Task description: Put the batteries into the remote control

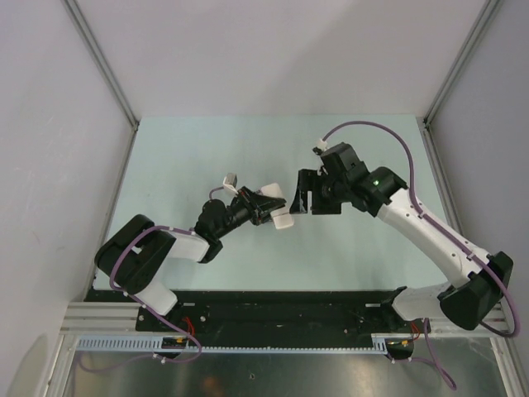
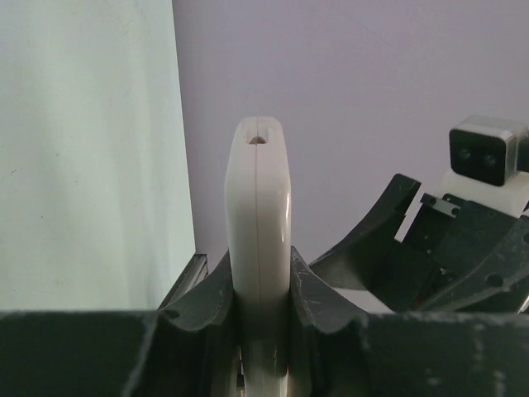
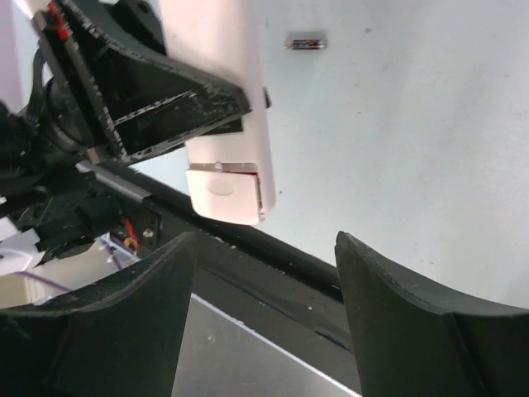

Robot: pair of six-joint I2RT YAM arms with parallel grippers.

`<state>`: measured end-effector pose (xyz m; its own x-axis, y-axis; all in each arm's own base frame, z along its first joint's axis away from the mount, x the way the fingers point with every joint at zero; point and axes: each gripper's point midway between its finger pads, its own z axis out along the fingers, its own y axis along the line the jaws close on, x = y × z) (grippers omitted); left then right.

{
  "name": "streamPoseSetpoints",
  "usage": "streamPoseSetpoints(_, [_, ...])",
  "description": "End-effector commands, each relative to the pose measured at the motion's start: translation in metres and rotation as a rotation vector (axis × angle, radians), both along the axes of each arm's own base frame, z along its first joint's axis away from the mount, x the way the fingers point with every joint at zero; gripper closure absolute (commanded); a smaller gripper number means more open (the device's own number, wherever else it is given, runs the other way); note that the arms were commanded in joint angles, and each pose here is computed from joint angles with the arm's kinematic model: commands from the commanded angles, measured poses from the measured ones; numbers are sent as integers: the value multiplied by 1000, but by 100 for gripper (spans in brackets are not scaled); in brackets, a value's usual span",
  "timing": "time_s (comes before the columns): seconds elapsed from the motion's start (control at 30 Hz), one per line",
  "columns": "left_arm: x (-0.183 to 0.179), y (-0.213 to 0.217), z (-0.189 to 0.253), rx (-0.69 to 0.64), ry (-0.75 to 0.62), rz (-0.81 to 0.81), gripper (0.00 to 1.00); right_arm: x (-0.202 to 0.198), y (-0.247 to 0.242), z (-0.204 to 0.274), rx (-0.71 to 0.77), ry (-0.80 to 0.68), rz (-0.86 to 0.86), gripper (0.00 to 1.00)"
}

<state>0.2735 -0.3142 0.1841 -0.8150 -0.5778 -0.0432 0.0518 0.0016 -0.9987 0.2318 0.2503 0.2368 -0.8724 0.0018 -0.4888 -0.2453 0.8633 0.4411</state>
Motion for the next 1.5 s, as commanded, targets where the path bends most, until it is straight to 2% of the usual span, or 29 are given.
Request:
streamPoseSetpoints(0.0, [0,1,26,-48,-55,-6,100,-4,37,32,281,-35,83,26])
streamPoseSetpoints(0.23, [0,2,34,-53,-61,-1,100,-3,33,32,463,-6,99,21])
streamPoseSetpoints(0.4, [0,2,42,-62,-68,0,100,-9,30,13,476,41,118,20])
streamPoseSetpoints(0.57, [-1,1,48,-67,-71,-5,100,-15,38,13,568,66,157,21])
streamPoseSetpoints(0.93, [-1,0,56,-63,-84,-5,100,-22,42,-2,595,120,201,23])
streamPoseSetpoints(1.47, [-6,-1,66,-69,-101,-17,100,-17,47,-17,599,154,201,35])
